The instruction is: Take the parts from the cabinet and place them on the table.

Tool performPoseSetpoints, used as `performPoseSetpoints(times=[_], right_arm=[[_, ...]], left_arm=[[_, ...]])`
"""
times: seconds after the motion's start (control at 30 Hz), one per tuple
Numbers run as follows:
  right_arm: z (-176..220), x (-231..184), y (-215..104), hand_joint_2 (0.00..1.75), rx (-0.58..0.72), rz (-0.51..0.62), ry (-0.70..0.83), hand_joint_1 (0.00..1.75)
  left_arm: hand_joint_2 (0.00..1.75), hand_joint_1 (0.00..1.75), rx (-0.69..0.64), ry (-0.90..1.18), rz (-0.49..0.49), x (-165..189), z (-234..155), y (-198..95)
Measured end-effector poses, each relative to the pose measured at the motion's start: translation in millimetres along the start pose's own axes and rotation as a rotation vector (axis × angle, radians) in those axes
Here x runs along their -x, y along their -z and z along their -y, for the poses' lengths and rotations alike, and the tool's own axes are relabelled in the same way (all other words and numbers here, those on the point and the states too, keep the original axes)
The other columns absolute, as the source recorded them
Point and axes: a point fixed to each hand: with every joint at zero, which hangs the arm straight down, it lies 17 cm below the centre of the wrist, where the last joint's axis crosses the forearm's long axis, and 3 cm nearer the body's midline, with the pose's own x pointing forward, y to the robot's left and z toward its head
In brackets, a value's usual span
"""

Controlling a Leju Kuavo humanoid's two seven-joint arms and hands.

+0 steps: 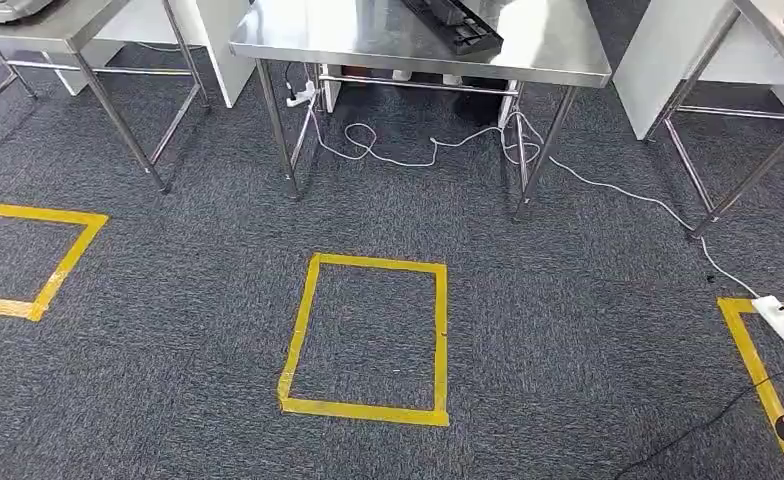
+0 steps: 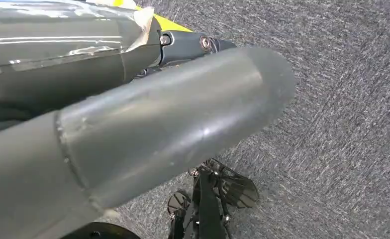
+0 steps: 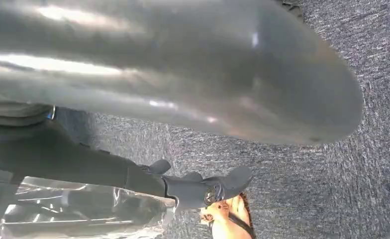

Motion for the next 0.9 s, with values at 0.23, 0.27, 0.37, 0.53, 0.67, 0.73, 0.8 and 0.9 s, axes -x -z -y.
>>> performPoseSetpoints(times=[0.23, 0.27, 0.37, 0.53, 0.67, 0.73, 0.8, 0.9], right_arm=[[4.3, 4.8, 0.4, 0.00, 0.024, -0.026, -0.019, 0.00], [4.0, 4.9, 0.3, 0.00, 0.023, -0.027, -0.019, 0.00], [3.3, 5.0, -0.1, 0.00, 0.022, -0.027, -0.019, 0.00], [3.5, 4.3, 0.1, 0.00, 0.023, -0.025, -0.020, 0.00], [4.2, 5.7, 0.3, 0.00, 0.024, -0.028, -0.021, 0.00], [5.6, 7.5, 0.6, 0.00, 0.026, -0.030, -0.023, 0.00], [6.6, 6.3, 1.2, 0.00, 0.027, -0.028, -0.022, 0.00], [5.9, 8.2, 0.7, 0.00, 0.026, -0.031, -0.023, 0.00]], left_arm=[[0.00, 0.00, 0.001, 0.006, 0.001, -0.1, 0.3, 0.0], [0.00, 0.00, 0.002, 0.006, 0.001, -0.1, 0.3, 0.0], [0.00, 0.00, 0.002, 0.007, 0.002, -0.2, 0.3, 0.0], [0.00, 0.00, 0.004, 0.006, 0.001, 0.0, 1.8, -0.5], [0.00, 0.00, 0.004, 0.007, 0.001, 0.4, 1.5, -0.5], [0.00, 0.00, 0.004, 0.007, 0.001, 0.4, 1.5, -0.5], [0.00, 0.00, 0.005, 0.006, 0.000, 0.8, 2.2, -0.8], [0.00, 0.00, 0.005, 0.005, 0.004, -1.9, 2.7, -0.3]])
